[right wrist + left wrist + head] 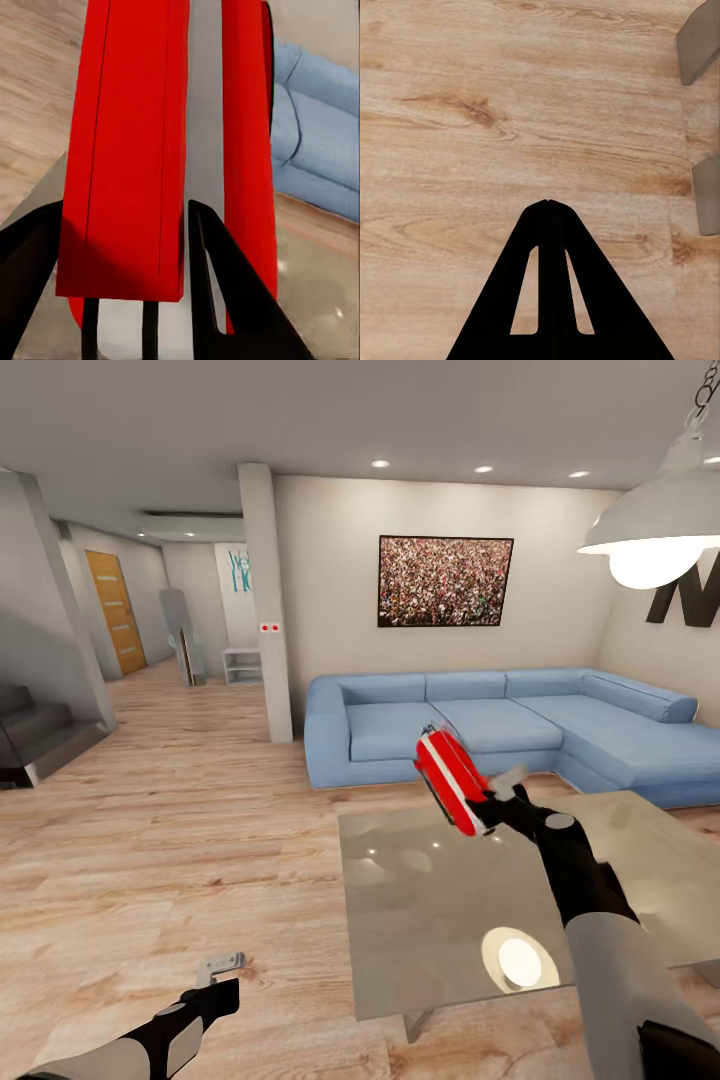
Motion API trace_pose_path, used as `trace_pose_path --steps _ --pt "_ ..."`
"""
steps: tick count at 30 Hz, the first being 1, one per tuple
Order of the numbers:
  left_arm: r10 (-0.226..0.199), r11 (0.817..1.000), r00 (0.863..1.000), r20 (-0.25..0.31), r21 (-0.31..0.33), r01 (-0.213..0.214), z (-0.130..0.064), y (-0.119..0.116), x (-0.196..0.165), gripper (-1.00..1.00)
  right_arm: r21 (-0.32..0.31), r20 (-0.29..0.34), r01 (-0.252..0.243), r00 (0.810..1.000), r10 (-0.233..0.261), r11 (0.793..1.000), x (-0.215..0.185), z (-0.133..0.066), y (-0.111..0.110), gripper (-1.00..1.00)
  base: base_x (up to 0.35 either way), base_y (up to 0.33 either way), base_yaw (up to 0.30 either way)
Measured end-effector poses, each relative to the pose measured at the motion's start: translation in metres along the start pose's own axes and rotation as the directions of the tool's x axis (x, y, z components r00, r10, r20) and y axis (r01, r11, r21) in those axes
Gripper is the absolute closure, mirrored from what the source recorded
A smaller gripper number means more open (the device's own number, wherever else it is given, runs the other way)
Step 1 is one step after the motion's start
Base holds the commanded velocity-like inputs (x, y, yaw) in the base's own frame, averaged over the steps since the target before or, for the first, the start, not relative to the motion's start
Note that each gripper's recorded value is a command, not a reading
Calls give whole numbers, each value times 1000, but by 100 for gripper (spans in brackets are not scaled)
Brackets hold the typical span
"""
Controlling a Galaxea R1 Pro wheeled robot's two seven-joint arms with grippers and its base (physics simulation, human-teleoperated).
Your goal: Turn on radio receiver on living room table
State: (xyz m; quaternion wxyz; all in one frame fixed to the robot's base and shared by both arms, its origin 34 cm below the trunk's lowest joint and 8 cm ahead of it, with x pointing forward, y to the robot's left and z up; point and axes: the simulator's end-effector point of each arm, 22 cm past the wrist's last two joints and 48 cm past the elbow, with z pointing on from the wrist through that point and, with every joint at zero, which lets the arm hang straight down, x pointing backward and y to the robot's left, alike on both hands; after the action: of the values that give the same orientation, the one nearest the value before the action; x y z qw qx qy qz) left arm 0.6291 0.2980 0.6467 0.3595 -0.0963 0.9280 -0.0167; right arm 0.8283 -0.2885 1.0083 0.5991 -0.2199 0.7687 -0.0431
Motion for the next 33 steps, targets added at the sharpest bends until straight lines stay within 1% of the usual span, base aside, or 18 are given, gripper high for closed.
trace_pose_path --steps 1,3,4,5,6,11,17,20,23,30,33 --pt "0 1000 1000 0 0 0 0 0 0 100 -19 -8 0 1000 0 1000 3 -1 1 100 0 0 0" --pt "1 1000 1000 0 0 -1 0 0 0 100 -113 -40 -22 999 18 993 12 -5 16 100 0 0 0" --pt "1 1000 1000 0 0 -1 0 0 0 100 -179 -55 -30 998 20 983 17 -9 28 100 0 0 0" --pt "1 1000 1000 0 1 -1 0 0 0 100 -249 -62 -42 998 27 968 18 -13 41 100 0 0 0" --pt "1 1000 1000 -1 1 -1 0 -1 0 100 -268 -64 -50 997 34 962 19 -15 44 100 0 0 0" --pt "0 1000 1000 -4 3 0 0 -3 2 100 -279 -71 -78 996 61 957 24 -20 40 100 0 0 0" --pt "0 1000 1000 -6 6 0 0 -5 4 100 -279 -83 -84 995 63 957 28 -21 38 100 0 0 0" --pt "0 1000 1000 -8 14 0 0 -12 5 100 -278 -86 -84 994 62 957 30 -22 38 100 0 0 0" --pt "0 1000 1000 -8 14 0 0 -12 5 100 -274 -85 -91 994 71 957 31 -22 36 100 0 0 0" --pt "-1 1000 1000 -13 -1 1 0 -4 8 100 -251 -86 -139 989 121 958 36 -25 25 100 0 0 0" --pt "0 1000 1000 -12 -3 0 0 -3 8 100 -244 -97 -164 985 144 956 39 -26 23 100 0 0 0"
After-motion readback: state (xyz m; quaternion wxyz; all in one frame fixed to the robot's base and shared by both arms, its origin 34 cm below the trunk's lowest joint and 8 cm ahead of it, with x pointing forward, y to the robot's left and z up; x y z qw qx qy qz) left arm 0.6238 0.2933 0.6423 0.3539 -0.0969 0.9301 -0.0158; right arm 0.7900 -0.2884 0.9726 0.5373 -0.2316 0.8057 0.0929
